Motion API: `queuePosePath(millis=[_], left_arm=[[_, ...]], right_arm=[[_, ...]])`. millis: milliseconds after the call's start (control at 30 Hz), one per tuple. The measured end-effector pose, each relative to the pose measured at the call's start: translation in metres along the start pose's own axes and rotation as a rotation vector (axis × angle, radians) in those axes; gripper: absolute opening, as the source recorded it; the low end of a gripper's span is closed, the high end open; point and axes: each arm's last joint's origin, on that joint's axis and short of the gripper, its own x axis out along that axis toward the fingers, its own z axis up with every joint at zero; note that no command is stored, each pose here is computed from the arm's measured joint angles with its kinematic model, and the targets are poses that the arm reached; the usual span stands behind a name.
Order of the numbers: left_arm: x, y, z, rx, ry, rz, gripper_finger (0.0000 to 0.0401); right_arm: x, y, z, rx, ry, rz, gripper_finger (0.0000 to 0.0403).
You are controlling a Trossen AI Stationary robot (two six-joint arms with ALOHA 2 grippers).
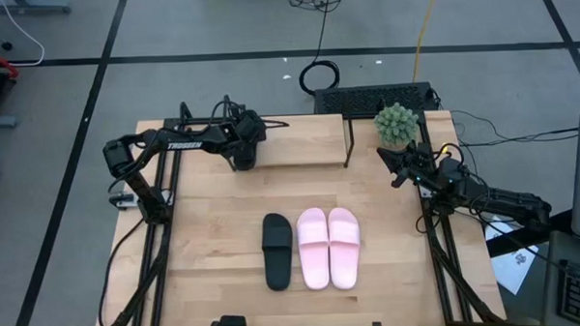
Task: Pick and place slides into the shelf
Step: Put the left black slipper on the shelf
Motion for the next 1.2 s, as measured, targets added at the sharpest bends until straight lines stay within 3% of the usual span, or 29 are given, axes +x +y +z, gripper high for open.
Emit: queuePosePath(millis=[667,867,1200], left_arm=[[-0.010,-0.010,0.009,0.057,-0.025,0.011,0.0149],[-0.017,-0.011,0.010,0.084,0.006,0.065,0.0169],[-0.067,0.004,0.007,-0.007,-0.103,0.101,0.0195]], right_arm=[[0.000,0.000,0.000,0.000,0.000,0.000,0.0000],[0.000,0.000,0.000,0.000,0.000,0.000,0.0000],[0.000,0.000,0.000,0.000,0.001,0.000,0.0000]])
